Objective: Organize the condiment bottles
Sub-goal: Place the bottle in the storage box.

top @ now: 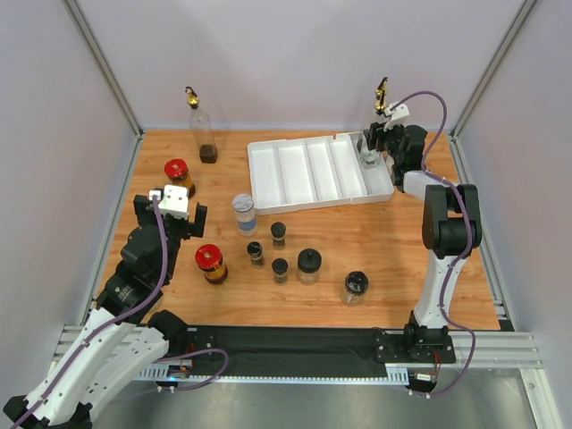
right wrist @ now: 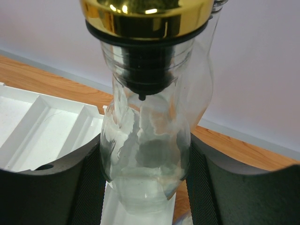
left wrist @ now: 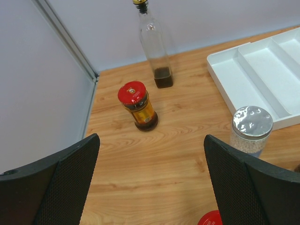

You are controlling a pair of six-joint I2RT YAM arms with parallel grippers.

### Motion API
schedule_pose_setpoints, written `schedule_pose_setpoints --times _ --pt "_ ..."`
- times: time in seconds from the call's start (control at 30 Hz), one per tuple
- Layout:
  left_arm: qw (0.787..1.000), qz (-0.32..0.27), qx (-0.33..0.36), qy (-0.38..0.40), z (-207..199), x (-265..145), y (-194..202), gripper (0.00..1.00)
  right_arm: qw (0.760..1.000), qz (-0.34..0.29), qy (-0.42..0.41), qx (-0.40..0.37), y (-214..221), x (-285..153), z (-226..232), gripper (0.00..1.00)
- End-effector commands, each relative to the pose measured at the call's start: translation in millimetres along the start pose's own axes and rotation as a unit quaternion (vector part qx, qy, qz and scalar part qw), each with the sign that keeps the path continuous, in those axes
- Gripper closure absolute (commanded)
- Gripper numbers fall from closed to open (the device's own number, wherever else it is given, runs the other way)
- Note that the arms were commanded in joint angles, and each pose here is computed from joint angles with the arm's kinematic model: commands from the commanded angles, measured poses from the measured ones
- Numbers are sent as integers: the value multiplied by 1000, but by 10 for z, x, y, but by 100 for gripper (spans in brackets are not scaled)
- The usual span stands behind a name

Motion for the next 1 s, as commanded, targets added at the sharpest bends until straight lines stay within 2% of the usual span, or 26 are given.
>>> schedule_pose_setpoints --times 0.0,0.07,0.1,0.2,0.4,0.67,0.77,0.97 --pt "1000 -6 5 -7 27 19 -30 0 995 -89 -9 -32 -595 59 40 74" --pt "1000 -7 6 -7 28 16 -33 0 996 -85 -8 -32 -564 44 32 64" --pt "1000 -7 6 -7 27 16 -30 0 996 -86 -8 -34 -584 38 36 56" --pt "1000 -8 5 -6 24 12 -31 0 996 -83 -8 -34 -589 21 34 43" --pt "1000 -11 1 -5 28 3 -42 0 996 -82 -5 -35 -630 -12 48 25" --pt "1000 -17 -2 1 21 -13 -66 0 995 -86 -6 -44 -719 -137 98 10" --pt "1000 -20 -3 4 16 -16 -79 0 995 -82 -9 -50 -721 -201 119 0" --pt "999 -32 -26 25 -6 -25 -233 0 997 -55 -21 -53 -778 -429 253 0"
Point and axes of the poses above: each gripper's point midway between its finger pads, its own x axis out along the fingers, its own z axis along the line the jaws close on, y = z × x, the point moved 2 cm from there along -x, back along the fingers, and after that the axes turned 13 degrees about x, right-handed, at the moved point
